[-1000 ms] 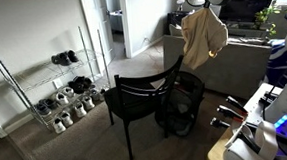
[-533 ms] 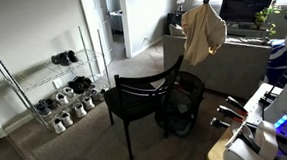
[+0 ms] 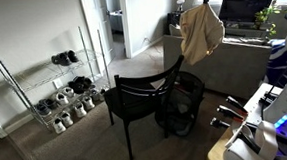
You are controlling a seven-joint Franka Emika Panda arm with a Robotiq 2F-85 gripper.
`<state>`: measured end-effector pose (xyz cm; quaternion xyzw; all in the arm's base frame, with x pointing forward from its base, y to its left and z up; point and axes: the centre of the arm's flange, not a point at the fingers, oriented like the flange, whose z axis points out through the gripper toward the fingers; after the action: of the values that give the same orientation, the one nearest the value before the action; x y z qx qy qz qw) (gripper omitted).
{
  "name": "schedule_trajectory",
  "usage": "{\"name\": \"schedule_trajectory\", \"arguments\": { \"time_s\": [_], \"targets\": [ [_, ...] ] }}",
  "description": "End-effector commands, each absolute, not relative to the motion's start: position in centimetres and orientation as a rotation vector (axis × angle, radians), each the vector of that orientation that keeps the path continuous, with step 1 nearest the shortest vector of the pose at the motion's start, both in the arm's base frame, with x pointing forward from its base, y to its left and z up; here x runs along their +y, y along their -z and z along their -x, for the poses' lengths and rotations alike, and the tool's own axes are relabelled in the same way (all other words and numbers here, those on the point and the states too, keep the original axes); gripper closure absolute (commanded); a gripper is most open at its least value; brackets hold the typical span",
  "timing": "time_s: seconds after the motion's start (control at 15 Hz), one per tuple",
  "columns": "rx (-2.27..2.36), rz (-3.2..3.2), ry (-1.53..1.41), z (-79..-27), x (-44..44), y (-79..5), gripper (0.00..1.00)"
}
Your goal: Remove the cloth from the chair and put it in the hamper
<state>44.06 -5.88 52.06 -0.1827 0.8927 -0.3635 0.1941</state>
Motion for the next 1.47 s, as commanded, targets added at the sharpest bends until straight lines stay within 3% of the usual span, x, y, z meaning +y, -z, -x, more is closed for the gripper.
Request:
{"name": "schedule_trajectory", "arguments": {
  "time_s": [0.0,1.4],
  "targets": [
    [2.514,0.524,1.005,-44.3,-5.7,-51.7,1.0],
    [2.806,0.433,0.852,-52.5,-9.8,-47.4,1.0]
  ]
}}
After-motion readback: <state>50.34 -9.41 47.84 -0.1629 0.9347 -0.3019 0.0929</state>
